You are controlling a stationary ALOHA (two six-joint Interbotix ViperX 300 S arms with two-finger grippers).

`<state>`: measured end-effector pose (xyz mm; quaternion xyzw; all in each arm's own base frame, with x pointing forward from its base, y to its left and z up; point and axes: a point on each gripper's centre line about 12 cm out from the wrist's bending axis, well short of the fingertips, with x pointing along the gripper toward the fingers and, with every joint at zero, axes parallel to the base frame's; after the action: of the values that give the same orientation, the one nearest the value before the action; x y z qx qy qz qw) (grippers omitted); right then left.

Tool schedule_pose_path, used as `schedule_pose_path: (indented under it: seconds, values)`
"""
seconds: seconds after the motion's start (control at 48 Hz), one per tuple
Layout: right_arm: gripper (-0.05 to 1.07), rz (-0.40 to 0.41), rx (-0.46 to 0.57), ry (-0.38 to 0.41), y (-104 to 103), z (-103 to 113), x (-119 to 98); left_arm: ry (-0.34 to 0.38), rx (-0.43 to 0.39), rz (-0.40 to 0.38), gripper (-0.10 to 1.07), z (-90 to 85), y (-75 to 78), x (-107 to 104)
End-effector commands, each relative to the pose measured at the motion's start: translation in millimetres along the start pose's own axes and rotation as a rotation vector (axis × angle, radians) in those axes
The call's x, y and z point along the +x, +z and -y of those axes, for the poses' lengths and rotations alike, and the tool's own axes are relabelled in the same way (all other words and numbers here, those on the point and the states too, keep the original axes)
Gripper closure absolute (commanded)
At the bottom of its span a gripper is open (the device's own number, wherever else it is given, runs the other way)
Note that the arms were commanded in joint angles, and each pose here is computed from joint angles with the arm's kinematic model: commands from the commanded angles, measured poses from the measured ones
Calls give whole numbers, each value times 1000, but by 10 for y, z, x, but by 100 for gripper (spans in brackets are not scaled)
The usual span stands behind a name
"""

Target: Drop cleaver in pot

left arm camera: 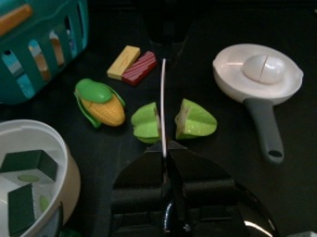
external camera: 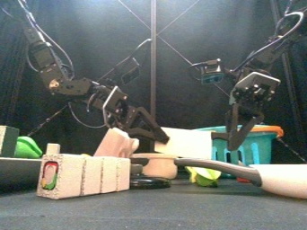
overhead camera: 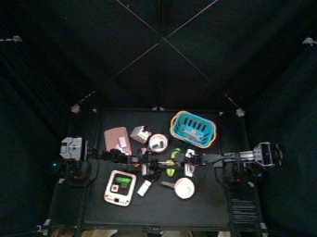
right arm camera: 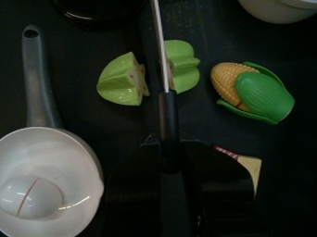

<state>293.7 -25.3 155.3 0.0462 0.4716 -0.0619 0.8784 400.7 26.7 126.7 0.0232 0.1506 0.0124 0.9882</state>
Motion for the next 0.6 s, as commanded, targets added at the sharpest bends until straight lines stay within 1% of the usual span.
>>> schedule_pose_path:
  seconds: [0.0, 0.125, 0.208, 0.292, 0.375, 0.583]
  values:
    - [73, 92, 2, 6, 241, -11, -139, 5, -3, 72, 50, -6, 248, -31]
    - [73, 131, 4, 12, 325, -23, -196, 5, -17, 75, 35, 7, 249, -38]
    - [73, 150, 7, 14, 367, -25, -248, 30, -59, 98, 28, -8, 292, -49]
    - [73, 163, 15, 18, 390, -28, -307, 56, -96, 136, 23, -14, 360, -67]
    - [73, 166, 28, 21, 386, -25, -382, 72, -113, 174, 21, -4, 401, -105]
    - [73, 195, 46, 34, 403, -37, -509, 60, -108, 249, 21, 59, 461, -280]
